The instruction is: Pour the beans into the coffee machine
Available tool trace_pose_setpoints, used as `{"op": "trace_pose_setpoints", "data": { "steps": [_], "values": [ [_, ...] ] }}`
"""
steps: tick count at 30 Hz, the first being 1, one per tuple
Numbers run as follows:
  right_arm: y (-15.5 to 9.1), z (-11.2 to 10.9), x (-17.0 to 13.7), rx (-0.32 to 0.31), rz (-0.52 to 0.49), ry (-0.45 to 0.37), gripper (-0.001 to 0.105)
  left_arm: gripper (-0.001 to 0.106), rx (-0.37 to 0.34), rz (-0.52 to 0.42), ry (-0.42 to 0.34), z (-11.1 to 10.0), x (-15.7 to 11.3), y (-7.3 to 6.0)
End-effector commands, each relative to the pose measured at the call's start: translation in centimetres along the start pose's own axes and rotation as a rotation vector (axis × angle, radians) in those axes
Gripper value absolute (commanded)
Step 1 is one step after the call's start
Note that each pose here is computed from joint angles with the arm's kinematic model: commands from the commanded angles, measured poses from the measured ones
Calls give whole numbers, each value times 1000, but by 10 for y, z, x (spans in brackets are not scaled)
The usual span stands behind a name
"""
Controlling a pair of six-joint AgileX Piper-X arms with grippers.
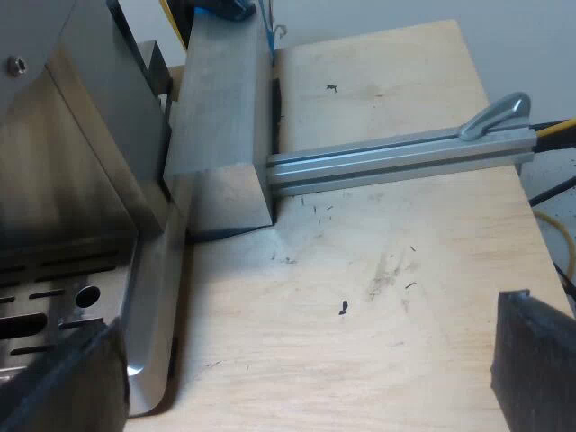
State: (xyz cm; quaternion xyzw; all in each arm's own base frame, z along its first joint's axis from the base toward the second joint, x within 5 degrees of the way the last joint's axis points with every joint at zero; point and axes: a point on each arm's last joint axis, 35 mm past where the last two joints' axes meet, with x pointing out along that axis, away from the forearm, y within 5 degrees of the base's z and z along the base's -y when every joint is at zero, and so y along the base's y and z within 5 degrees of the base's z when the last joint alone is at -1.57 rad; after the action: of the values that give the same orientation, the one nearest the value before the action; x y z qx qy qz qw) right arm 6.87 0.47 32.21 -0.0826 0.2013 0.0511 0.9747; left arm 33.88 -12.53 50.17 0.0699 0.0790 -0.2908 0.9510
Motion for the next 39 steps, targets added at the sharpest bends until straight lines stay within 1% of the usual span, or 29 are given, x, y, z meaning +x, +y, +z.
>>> {"op": "trace_pose_setpoints", "data": {
  "steps": [1, 7, 15, 18, 21, 28, 31, 36, 39],
  "values": [
    [0, 3, -3, -2, 7, -19, 82, 22, 37, 24, -11, 6, -4, -1],
    [0, 3, -3, -2, 12, -20, 82, 22, 95, 32, 9, 5, -5, -1],
    [0, 3, -3, 3, 17, -21, 82, 22, 133, 56, -5, 11, -8, 0],
    [0, 3, -3, 3, 22, -22, 82, 22, 142, 56, -18, 16, -8, -4],
    [0, 3, -3, 3, 24, -22, 82, 22, 146, 42, -25, 18, -6, -10],
    [0, 3, -3, 3, 24, -22, 82, 22, 153, -19, 4, 11, 16, -34],
    [0, 3, -3, 3, 24, -22, 82, 22, 159, -33, 16, 7, 23, -40],
    [0, 3, -3, 3, 24, -22, 82, 22, 161, -25, 17, 8, 24, -41],
    [1, 3, -3, 3, 24, -20, 82, 22, 187, -12, 15, 9, 23, -40]
  ]
}}
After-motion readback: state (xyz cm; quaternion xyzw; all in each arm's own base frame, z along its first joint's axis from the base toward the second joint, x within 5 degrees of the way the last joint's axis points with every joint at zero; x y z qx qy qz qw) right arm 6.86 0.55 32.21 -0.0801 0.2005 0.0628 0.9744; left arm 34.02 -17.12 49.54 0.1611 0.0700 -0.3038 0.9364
